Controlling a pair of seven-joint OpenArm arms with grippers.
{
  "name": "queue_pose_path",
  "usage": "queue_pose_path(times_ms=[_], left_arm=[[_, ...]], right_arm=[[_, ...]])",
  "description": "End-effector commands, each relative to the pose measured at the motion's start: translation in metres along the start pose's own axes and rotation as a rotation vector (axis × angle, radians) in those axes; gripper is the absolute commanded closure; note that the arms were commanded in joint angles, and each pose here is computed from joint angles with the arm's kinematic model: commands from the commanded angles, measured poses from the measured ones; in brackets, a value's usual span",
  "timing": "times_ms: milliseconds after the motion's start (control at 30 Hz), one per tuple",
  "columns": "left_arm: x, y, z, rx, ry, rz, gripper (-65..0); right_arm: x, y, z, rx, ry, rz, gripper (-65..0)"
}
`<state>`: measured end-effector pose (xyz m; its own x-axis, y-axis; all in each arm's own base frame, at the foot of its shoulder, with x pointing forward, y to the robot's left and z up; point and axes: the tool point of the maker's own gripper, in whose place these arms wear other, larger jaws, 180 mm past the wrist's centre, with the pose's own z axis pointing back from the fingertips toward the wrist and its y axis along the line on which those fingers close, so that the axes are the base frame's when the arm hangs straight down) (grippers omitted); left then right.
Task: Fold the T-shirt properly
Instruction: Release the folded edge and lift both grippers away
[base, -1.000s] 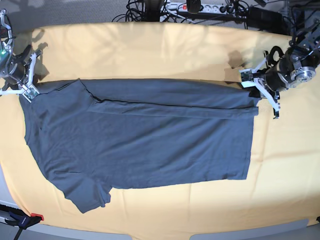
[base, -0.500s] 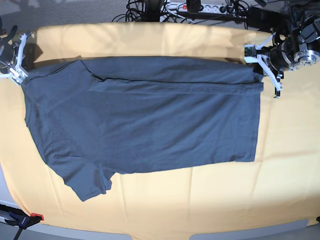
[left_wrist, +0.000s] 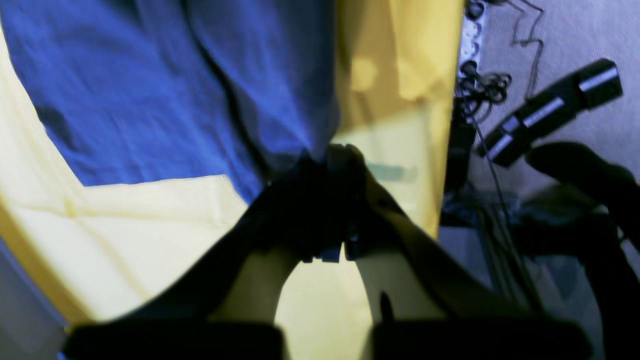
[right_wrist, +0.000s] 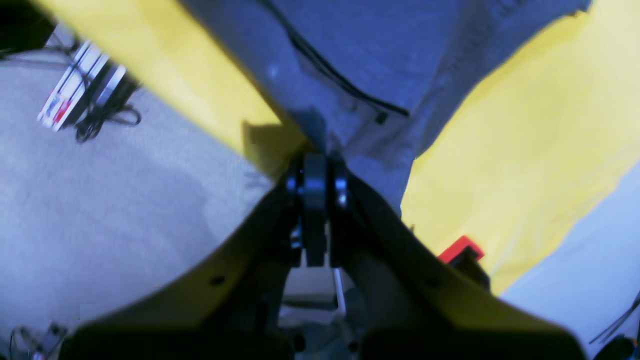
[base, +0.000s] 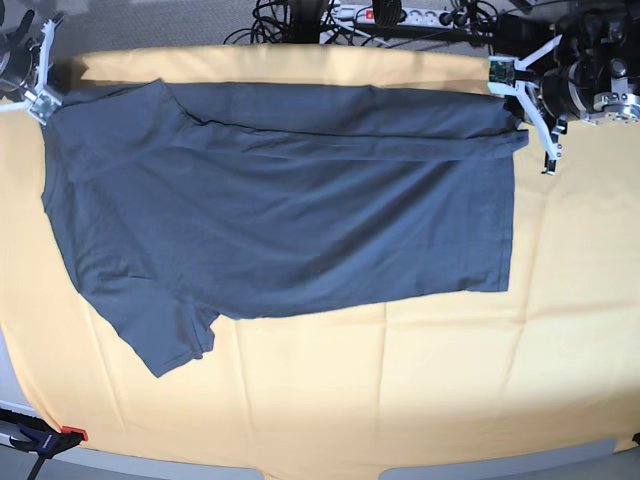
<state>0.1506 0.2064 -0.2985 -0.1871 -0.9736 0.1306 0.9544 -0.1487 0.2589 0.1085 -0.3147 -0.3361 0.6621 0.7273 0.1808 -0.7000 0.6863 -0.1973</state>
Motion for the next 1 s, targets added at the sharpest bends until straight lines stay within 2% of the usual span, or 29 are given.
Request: queue_pose_path(times_ms=[0,133,233,367,567,667,700,733,800,833,900,967], left_arm=[[-0.007,0.004,0.007,0.004,0.029,-0.018,0.0],[-0.017,0.004,0.012,-0.004,0.066,-0.034,0.0],[-0.022,0.006,0.015,0.000,0.088,-0.051,0.0],[-0.019,0.002,0.015,-0.018,0.069,-0.028,0.0],[-0.012,-0.014,0.014,-0.107,0.032,-0.026,0.0],[-0.012,-0.014,0.014,-0.107,0.035,-0.026,0.0],[-0.014,-0.014,0.014,-0.107,0.043,-0.027,0.0],[-0.017,-0.014,0.015,-0.107,0.061,-0.027,0.0],[-0.025,-0.014,0.015,-0.107,0.104,-0.030,-12.2],[-0.028,-0.014,0.016,-0.106,0.120,-0.031,-20.2],[-0.031,-0.014,0.016,-0.106,0.136,-0.032,-33.2],[-0.032,-0.013,0.017,-0.104,0.140,-0.037,-37.3]], right_arm=[[0.000,-0.007,0.005,-0.024,0.012,0.018,0.0],[-0.010,-0.015,0.009,-0.048,0.057,0.012,0.0],[-0.010,-0.022,0.015,-0.057,0.053,0.023,0.0],[-0.005,-0.018,0.016,-0.029,0.020,-0.003,0.0],[-0.003,-0.016,0.015,-0.017,0.010,-0.013,0.0],[-0.004,-0.016,0.015,-0.018,0.012,-0.015,0.0],[-0.006,-0.016,0.015,-0.021,0.023,-0.021,-3.8],[-0.008,-0.017,0.015,-0.022,0.035,-0.025,-12.4],[-0.010,-0.017,0.015,-0.024,0.045,-0.027,-30.7],[-0.010,-0.017,0.015,-0.022,0.050,-0.023,-36.8],[-0.010,-0.016,0.016,-0.016,0.052,-0.010,-39.2],[-0.009,-0.017,0.017,-0.019,0.051,-0.005,-39.2]])
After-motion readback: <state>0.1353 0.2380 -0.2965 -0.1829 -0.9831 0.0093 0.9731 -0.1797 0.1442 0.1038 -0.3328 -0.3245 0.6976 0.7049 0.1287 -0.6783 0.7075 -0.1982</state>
